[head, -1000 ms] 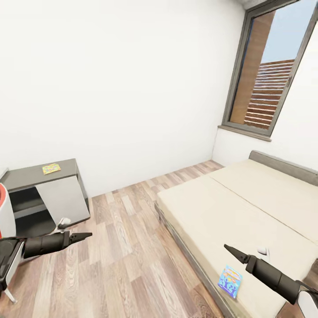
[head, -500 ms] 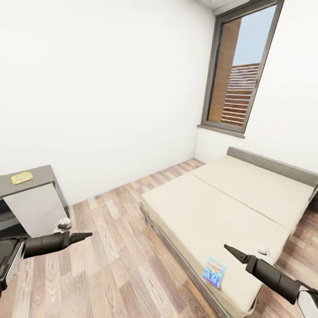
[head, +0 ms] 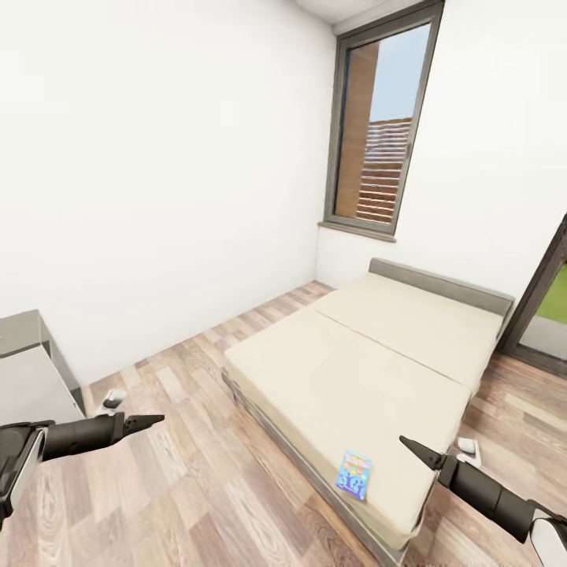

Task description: Put all the toys in the child's room - the three board games (two on the bed and one on the table), the two jigsaw puzzles on the table, and the tennis ball on the table - inside the toy box on the table in the child's room.

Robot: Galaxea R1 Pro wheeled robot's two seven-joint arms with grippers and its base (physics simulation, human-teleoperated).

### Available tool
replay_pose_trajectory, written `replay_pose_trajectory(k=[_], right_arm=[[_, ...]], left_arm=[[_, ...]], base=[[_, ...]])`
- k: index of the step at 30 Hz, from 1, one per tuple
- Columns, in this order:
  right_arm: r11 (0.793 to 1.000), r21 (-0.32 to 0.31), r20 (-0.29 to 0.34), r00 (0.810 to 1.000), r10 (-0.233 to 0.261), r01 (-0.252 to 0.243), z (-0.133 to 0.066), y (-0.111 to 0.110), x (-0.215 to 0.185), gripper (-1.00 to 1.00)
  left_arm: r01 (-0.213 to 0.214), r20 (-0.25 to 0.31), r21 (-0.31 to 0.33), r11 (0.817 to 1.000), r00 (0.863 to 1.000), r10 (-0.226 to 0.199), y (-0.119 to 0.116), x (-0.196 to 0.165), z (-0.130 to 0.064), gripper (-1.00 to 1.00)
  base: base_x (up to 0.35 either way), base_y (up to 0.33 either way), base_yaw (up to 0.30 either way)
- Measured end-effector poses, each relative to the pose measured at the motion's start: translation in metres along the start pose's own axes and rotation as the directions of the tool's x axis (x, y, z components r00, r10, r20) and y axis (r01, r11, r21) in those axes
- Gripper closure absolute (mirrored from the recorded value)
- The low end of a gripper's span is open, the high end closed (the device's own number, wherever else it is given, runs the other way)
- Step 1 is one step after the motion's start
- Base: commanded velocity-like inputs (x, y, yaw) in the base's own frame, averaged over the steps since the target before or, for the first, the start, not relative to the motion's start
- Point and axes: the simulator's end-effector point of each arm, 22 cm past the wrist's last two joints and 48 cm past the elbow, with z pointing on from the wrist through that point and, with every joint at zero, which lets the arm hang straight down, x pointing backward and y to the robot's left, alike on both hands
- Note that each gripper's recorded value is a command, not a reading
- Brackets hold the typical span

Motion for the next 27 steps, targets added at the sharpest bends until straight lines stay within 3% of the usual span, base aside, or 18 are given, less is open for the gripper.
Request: replay_pose_trajectory(k=[11, 27], right_arm=[[1.0, -0.001, 0.001, 1.0, -0.002, 0.002, -0.0001, 0.0011, -0.0005, -1.0], [1.0, 0.004, 0.001, 1.0, 0.008, -0.008, -0.0012, -0.0015, 0.0015, -1.0]], left_arm=[[-0.003, 0.003, 0.001, 1.0, 1.0, 0.003, -0.0016, -0.0011, -0.0009, -1.0], [-0.008, 0.007, 0.001, 1.0, 1.0, 0.008, -0.0033, -0.003, -0.0032, -1.0]], base=[[0.0, 0.005, -0.28], [0.0, 0.087, -0.28]])
